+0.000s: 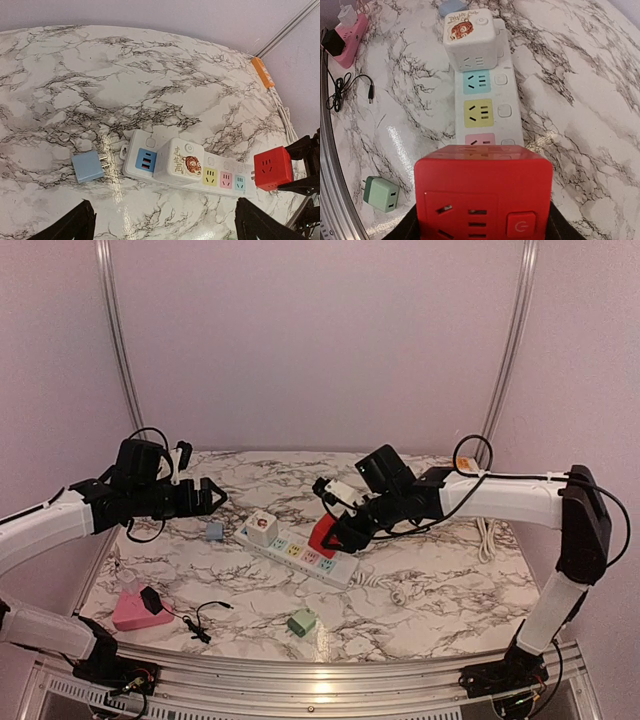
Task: Insert the plug
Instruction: Pass from the left arm to the right, then insert the plug into the socket slot.
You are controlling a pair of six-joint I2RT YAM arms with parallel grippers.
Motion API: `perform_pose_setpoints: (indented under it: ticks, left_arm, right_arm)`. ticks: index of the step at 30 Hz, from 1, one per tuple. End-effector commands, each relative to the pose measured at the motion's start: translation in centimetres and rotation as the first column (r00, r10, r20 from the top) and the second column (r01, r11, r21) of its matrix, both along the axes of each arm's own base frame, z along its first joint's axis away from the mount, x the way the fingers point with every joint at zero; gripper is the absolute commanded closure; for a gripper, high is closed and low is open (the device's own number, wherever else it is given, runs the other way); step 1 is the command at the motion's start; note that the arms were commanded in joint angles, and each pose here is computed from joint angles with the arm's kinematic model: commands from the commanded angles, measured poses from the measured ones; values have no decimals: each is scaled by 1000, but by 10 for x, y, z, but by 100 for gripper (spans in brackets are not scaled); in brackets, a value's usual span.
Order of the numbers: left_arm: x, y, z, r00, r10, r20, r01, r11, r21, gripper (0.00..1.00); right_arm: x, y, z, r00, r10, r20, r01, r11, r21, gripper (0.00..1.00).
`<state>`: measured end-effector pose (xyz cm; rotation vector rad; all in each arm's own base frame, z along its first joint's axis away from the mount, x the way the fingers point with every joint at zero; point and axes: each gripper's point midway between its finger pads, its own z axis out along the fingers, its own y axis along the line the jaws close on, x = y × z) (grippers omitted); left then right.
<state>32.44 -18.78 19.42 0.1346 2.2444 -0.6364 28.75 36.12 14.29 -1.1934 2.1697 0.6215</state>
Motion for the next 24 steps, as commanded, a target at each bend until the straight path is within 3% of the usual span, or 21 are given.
perform_pose_setpoints:
  ticks: [1,14,24]
  left_arm:
    - [-18,14,-8,998,21,-56,-19,999,38,1]
    - [-61,57,-7,997,70,13,-71,987,142,1]
    - [-68,68,-15,995,90,31,-94,980,177,1]
  right_arm:
    - [13,10,13,999,8,54,-9,1000,4,100]
    - [14,36,12,991,125,41,-126,991,40,100]
    - [9,39,-7,985,173,-7,-173,985,1,100]
